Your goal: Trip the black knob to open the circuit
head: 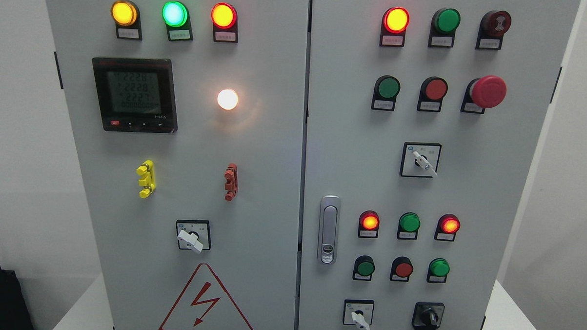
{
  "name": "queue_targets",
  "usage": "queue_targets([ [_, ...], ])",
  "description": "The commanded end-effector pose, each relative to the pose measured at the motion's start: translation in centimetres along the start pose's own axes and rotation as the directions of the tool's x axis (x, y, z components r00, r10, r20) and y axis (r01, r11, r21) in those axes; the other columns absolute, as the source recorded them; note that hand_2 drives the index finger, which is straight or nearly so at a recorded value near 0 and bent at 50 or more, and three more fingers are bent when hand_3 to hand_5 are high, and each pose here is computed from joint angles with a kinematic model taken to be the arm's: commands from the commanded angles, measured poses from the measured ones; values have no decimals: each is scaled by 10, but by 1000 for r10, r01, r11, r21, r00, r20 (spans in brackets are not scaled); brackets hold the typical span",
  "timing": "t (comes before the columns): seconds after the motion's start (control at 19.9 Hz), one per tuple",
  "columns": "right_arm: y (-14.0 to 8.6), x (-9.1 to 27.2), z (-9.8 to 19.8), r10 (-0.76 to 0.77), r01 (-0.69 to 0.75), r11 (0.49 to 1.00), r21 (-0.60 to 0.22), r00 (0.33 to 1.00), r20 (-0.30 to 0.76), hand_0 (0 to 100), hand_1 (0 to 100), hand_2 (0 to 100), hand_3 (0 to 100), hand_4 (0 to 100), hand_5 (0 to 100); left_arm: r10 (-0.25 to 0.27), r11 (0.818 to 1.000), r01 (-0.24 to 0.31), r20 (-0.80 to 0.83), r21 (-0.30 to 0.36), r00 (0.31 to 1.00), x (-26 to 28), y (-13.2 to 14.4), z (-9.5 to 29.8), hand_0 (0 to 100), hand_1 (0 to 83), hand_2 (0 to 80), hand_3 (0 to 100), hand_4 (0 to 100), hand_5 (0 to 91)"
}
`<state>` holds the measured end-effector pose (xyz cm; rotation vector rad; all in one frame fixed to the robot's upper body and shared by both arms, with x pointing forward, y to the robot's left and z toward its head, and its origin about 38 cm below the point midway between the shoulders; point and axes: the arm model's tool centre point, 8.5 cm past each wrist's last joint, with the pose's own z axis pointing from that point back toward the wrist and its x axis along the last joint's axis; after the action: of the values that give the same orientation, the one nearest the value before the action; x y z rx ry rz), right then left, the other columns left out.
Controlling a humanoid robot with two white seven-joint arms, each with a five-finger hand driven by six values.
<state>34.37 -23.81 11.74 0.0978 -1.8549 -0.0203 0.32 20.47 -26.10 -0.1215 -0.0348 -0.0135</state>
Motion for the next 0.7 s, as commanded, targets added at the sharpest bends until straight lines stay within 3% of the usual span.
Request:
queue_targets([
  [0.0, 5, -1, -1, 9, -9, 1000, 30, 1000, -4, 0, 32, 16, 1000, 983, 967, -3, 1000, 3, 26, 2, 1000, 9, 1, -1, 120, 389, 0, 0, 0, 0],
  [0.65, 8, -2, 0, 9, -9, 999, 30, 1000, -7, 0, 29, 18, 1000, 983, 967, -3, 1000, 3, 26, 2, 1000, 9, 1, -1, 120, 389, 0, 0, 0, 0],
])
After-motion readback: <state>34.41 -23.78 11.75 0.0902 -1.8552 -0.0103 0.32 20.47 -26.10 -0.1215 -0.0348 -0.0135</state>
